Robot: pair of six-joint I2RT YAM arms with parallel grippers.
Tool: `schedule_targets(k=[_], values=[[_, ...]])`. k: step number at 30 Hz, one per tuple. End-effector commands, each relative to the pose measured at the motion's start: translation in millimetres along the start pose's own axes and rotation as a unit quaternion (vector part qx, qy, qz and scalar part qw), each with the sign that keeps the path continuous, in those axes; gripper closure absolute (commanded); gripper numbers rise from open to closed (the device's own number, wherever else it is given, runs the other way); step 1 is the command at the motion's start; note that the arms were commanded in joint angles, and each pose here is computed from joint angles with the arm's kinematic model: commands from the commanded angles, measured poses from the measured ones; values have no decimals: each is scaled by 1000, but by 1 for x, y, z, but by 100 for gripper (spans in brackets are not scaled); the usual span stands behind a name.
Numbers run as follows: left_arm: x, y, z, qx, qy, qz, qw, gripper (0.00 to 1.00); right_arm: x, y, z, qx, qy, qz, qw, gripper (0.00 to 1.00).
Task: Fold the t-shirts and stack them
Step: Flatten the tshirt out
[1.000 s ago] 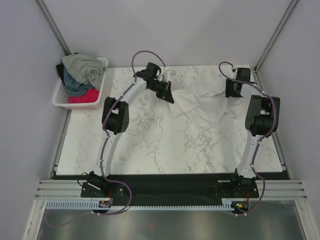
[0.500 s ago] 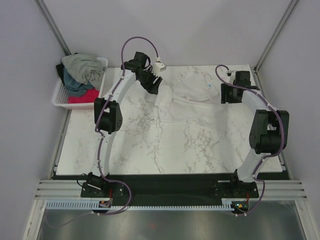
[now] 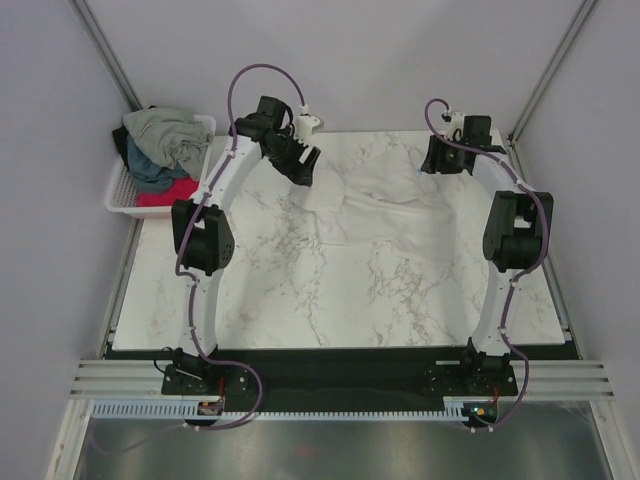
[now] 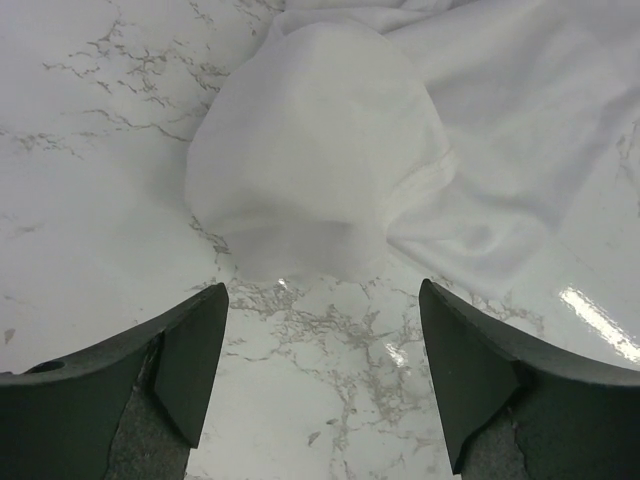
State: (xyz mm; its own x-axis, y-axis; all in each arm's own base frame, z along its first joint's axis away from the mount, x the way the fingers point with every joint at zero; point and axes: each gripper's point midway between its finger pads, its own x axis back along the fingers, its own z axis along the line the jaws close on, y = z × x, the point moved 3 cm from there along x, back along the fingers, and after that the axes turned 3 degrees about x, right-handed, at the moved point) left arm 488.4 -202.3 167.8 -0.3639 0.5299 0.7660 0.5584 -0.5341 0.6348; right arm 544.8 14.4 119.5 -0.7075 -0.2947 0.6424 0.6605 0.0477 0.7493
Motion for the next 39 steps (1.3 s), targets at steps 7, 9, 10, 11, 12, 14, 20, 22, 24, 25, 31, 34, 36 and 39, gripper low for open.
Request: schedule_targets(k=[7,9,10,11,12,14,20,22,24,25,31,34,36,39], values=[[34,7,-17,56,6,-20,998,17,-16,-41,15,-92,75,46,992,43],[33,7,-16,56,8,-19,998,17,-11,-48,16,-97,78,54,991,44],[33,7,-16,56,7,-20,998,17,-10,-50,17,-100,80,57,990,44],[32,7,-16,56,7,-20,998,17,-6,-48,17,-101,80,55,990,44],[31,8,-16,56,5,-20,998,17,-4,-54,17,-108,79,62,989,44],[31,8,-15,55,6,-21,998,17,2,-55,20,-109,83,62,989,44],[21,10,-13,61,-1,-23,998,17,16,-69,28,-122,90,77,985,45],[18,11,-13,63,-5,-25,998,17,18,-73,31,-124,96,81,984,46],[16,13,-14,65,-8,-28,997,18,20,-72,32,-126,97,80,984,48],[15,12,-14,66,-11,-28,997,18,20,-72,31,-126,96,79,984,49],[11,12,-13,70,-13,-28,997,18,21,-69,32,-125,97,78,984,53],[10,12,-12,70,-12,-29,997,18,21,-72,31,-126,94,82,984,55],[9,13,-12,70,-12,-29,997,18,20,-77,31,-128,92,88,984,58],[8,13,-11,70,-13,-30,997,18,21,-76,32,-128,95,87,983,65]])
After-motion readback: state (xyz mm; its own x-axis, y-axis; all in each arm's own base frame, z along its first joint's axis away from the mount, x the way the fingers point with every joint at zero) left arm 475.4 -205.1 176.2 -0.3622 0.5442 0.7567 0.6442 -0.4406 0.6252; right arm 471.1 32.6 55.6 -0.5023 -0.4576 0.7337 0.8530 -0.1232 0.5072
